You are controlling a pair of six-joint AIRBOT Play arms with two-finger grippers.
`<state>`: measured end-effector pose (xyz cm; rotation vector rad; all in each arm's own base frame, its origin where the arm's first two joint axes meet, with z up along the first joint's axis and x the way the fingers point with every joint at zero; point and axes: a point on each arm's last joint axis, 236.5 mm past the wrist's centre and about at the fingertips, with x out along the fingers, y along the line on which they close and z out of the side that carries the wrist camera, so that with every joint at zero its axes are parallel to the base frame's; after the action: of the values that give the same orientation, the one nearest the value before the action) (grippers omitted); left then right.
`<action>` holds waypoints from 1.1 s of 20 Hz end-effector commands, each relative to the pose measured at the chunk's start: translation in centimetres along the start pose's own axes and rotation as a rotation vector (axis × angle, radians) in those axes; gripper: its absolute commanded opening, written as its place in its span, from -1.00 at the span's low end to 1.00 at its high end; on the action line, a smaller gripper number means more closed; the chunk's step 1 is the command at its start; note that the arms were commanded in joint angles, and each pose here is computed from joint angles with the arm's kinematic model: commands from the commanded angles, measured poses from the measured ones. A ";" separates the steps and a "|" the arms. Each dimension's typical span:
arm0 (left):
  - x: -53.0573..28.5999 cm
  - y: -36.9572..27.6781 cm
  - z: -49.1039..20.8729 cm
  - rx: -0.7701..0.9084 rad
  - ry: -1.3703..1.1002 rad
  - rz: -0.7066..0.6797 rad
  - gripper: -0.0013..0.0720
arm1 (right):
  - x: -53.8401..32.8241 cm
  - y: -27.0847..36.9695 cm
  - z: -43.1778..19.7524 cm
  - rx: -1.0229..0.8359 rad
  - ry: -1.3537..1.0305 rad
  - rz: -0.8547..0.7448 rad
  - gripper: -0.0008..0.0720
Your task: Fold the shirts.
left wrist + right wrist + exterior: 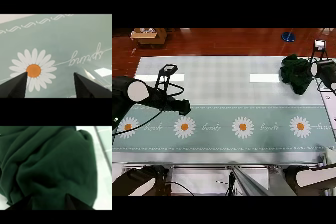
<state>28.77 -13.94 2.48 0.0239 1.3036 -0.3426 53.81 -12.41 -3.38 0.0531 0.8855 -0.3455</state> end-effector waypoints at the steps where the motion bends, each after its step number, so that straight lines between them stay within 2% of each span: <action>1: 0.0 -0.4 -0.3 -0.006 0.013 -0.017 1.00 | 2.6 0.8 -1.4 0.000 0.015 0.019 0.32; 4: 0.0 -0.4 -0.3 -0.006 0.013 -0.017 1.00 | 4.1 0.8 -3.0 -0.019 0.054 0.009 0.27; 5: 0.0 -0.4 -0.3 -0.006 0.013 -0.017 1.00 | 4.3 0.6 -3.2 -0.032 0.059 0.001 0.09; 6: 0.0 -0.4 -0.2 -0.006 0.010 -0.017 1.00 | 4.2 0.3 -3.2 -0.050 0.062 -0.012 -0.77; 7: 0.0 -0.4 -0.2 -0.006 0.008 -0.017 1.00 | 3.8 0.2 -2.9 -0.054 0.056 -0.016 -0.89; 11: -0.2 -0.5 0.2 -0.005 -0.008 -0.020 1.00 | -1.5 -0.4 2.5 -0.142 -0.079 -0.013 -0.89; 15: -2.8 -1.4 3.1 0.011 -0.099 -0.037 1.00 | -14.1 -1.8 11.1 -0.127 -0.368 -0.009 -0.89; 16: -4.3 -1.8 4.5 0.019 -0.145 -0.043 0.93 | -18.2 -2.2 12.9 -0.105 -0.453 -0.002 -0.89; 17: -6.2 -2.3 6.0 0.043 -0.202 -0.049 0.65 | -22.1 -2.6 14.3 -0.079 -0.531 0.011 -0.89; 18: -8.3 -2.8 7.4 0.069 -0.263 -0.054 0.60 | -26.4 -3.0 15.4 -0.048 -0.613 0.030 -0.89; 22: -19.6 -5.0 11.9 0.119 -0.551 -0.084 0.60 | -42.4 -4.1 16.5 0.063 -0.898 0.142 -0.89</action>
<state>34.01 -16.44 17.74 -0.0150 0.9172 -0.4351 46.38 -10.03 31.55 -0.0433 0.1864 -0.2758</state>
